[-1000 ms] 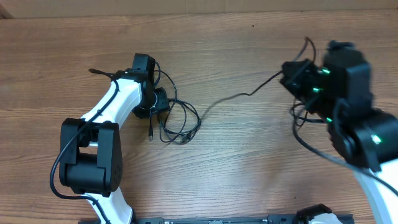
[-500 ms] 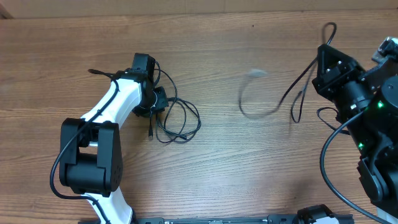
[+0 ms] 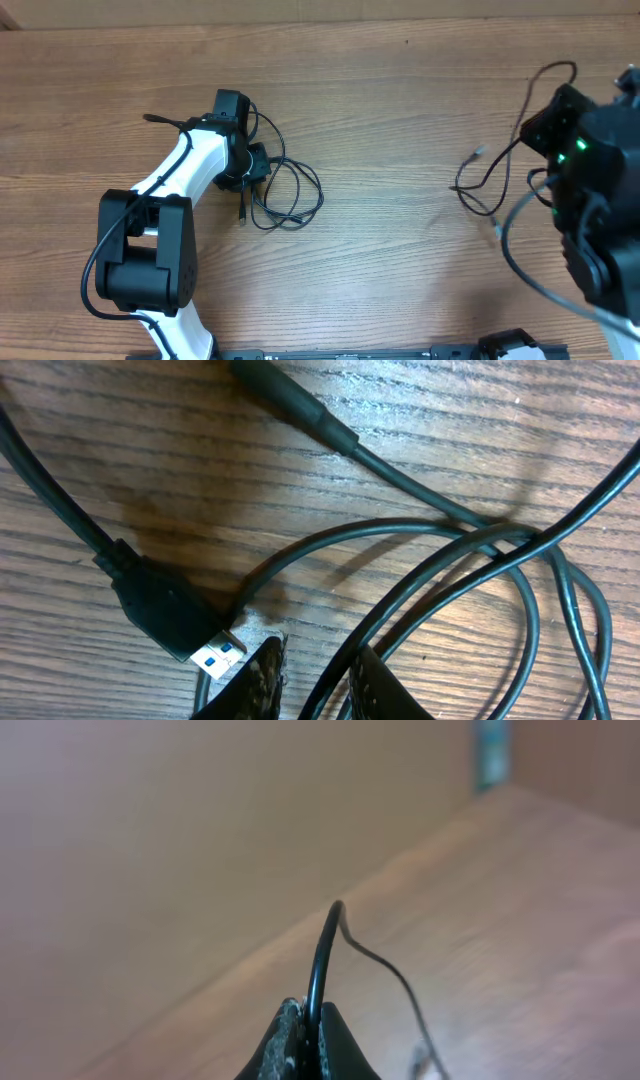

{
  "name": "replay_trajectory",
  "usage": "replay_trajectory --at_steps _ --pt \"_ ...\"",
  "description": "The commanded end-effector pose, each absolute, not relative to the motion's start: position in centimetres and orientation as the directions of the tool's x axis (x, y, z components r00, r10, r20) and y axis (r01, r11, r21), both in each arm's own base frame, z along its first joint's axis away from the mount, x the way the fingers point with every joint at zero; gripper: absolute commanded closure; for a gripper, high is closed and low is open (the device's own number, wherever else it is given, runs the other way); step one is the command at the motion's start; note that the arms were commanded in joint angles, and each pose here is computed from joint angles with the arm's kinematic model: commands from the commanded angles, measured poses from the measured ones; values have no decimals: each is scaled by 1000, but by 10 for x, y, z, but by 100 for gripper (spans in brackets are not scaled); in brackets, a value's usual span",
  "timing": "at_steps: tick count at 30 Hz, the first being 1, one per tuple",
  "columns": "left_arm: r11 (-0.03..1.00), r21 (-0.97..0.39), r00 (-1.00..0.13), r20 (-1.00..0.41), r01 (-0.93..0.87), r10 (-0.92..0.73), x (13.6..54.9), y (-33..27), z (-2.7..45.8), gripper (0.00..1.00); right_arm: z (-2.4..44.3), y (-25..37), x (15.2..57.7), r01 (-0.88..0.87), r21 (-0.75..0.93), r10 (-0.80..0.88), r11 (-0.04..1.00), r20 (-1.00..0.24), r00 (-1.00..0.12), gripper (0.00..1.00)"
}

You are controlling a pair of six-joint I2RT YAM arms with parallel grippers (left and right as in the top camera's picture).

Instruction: Untangle cables

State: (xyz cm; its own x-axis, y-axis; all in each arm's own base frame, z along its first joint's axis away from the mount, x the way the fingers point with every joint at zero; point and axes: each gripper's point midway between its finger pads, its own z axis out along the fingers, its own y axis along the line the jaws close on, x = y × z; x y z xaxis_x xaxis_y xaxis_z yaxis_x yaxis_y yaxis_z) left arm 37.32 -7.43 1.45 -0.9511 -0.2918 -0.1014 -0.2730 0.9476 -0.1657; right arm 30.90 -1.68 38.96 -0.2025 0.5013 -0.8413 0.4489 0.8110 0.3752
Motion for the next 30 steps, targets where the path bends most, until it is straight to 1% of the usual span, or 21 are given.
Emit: replay_trajectory --at_steps 1,6,10,13,18,21,22,27,29,30 --pt "943 -167 -945 -113 -288 -308 374 -70 18 77 391 -49 308 604 274 438 748 -888 -139 96" --pt "943 -167 -945 -112 -288 -308 374 -70 18 76 361 -77 319 715 163 422 679 -884 -199 96" --pt "943 -167 -945 -112 -287 -308 374 -70 18 76 331 -108 319 812 134 489 568 -849 -201 96" --pt "943 -167 -945 -113 -288 -308 374 -70 18 76 302 -128 315 866 110 567 488 -794 -219 96" --pt "943 -167 -945 -114 -287 -308 375 -70 18 76 253 -140 317 887 59 676 459 -670 -305 96" --pt "943 -167 -945 -113 -288 -308 374 -70 18 76 228 -150 318 901 13 714 434 -614 -335 96" --pt "943 -169 -945 -112 -287 -308 374 -71 18 76 220 -152 319 904 0 725 428 -597 -343 94" --pt "943 -169 -945 -112 -287 -308 374 -70 18 76 182 -155 323 907 -43 780 419 -495 -384 90" --pt "943 -169 -945 -113 -287 -308 375 -70 18 76 170 -153 325 904 -48 795 424 -458 -398 86" --pt "943 -169 -945 -113 -287 -308 375 -70 18 76 165 -152 327 902 -54 799 428 -443 -406 81"
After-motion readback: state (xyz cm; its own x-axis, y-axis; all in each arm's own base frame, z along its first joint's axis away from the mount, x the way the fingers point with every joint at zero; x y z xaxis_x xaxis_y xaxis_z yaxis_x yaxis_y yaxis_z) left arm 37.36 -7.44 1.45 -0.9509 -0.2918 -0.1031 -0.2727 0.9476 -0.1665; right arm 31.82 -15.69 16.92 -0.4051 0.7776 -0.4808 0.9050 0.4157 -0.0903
